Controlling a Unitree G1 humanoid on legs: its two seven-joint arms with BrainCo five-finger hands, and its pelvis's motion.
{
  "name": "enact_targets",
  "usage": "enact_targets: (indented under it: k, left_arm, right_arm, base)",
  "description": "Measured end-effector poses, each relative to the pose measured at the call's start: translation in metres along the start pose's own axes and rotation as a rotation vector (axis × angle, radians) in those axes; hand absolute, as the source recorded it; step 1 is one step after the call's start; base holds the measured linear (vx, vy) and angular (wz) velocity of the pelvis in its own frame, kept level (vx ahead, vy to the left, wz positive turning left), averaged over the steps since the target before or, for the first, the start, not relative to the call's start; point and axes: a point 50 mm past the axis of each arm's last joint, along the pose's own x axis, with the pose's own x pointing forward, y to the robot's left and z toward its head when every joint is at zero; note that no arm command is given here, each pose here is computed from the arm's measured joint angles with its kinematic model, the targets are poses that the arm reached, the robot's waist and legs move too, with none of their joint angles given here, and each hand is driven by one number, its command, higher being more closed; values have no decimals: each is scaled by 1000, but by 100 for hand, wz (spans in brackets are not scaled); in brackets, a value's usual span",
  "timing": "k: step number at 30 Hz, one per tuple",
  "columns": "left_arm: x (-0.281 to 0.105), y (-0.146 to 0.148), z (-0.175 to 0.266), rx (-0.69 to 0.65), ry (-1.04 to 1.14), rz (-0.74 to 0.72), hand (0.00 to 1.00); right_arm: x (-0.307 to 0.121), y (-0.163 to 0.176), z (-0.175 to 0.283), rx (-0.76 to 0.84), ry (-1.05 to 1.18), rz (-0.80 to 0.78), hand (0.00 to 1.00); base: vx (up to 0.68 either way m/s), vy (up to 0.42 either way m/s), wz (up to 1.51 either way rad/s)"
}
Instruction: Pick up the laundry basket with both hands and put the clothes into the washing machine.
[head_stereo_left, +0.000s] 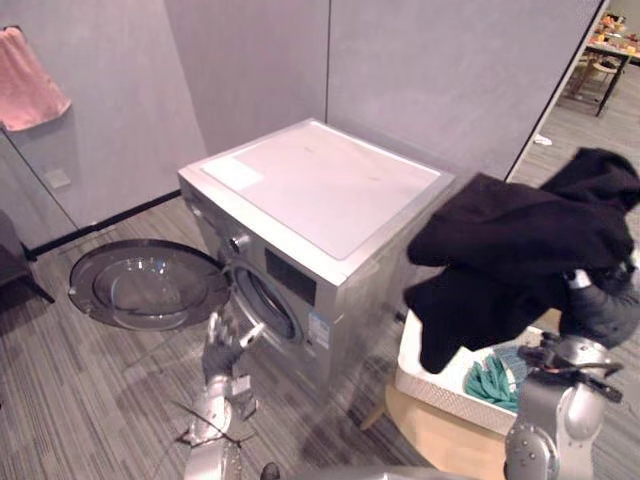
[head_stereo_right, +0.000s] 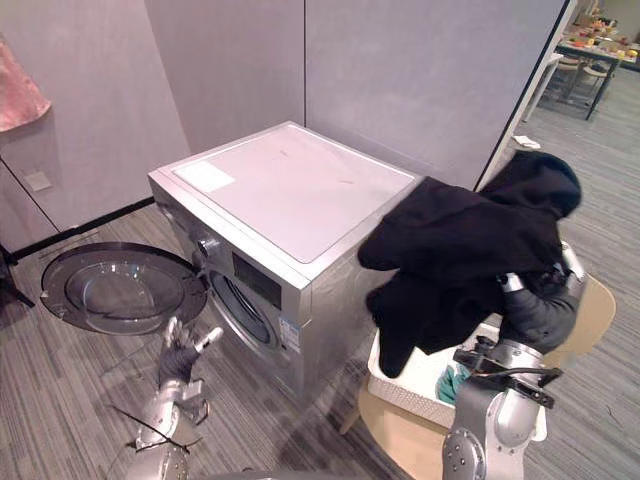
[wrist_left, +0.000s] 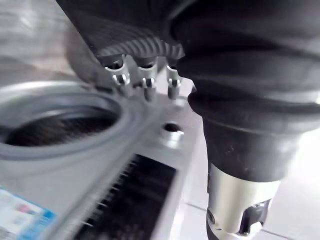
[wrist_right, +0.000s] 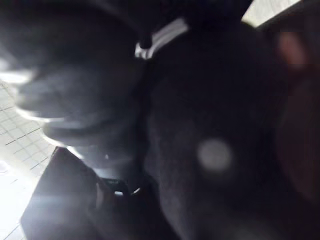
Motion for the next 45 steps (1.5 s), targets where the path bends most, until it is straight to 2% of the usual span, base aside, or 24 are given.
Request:
enact_targets:
  k: [2, 6, 13, 19, 25, 30, 37, 45]
  left_arm:
    - [0, -11, 36, -24, -177, -36, 0]
    - [-6, -19, 78, -49, -390, -75, 0]
    - [-6, -28, 101, -56, -491, -165, 0]
    - [-1, -37, 120, -102, -546, -352, 0]
    - [-2, -57, 116, -203, -436, -642, 0]
    - [-4, -61, 108, -128, -306, -831, 0]
    - [-4, -56, 107, -79, -216, -952, 0]
    - [-8, -47, 100, -66, -168, -935, 0]
  right_arm:
    - [-1, 22, 5, 84, -13, 123, 100]
    - [3, 55, 5, 207, -32, 328, 100]
    - [10, 110, 11, 472, -62, 648, 100]
    - [12, 138, -19, 467, 77, 817, 100]
    - [9, 159, -40, 455, 189, 929, 100]
    - [15, 171, -44, 423, 187, 1008, 100]
    - [28, 172, -50, 328, 189, 1024, 100]
    - [47, 165, -58, 256, 184, 948, 100]
  base:
    - [-17, -4, 0]
    - [-9, -7, -3]
    - [1, -4, 2]
    - [14, -14, 12]
    - [1, -16, 9]
    - [-1, -6, 2]
    - [-2, -2, -1]
    - [0, 0, 0]
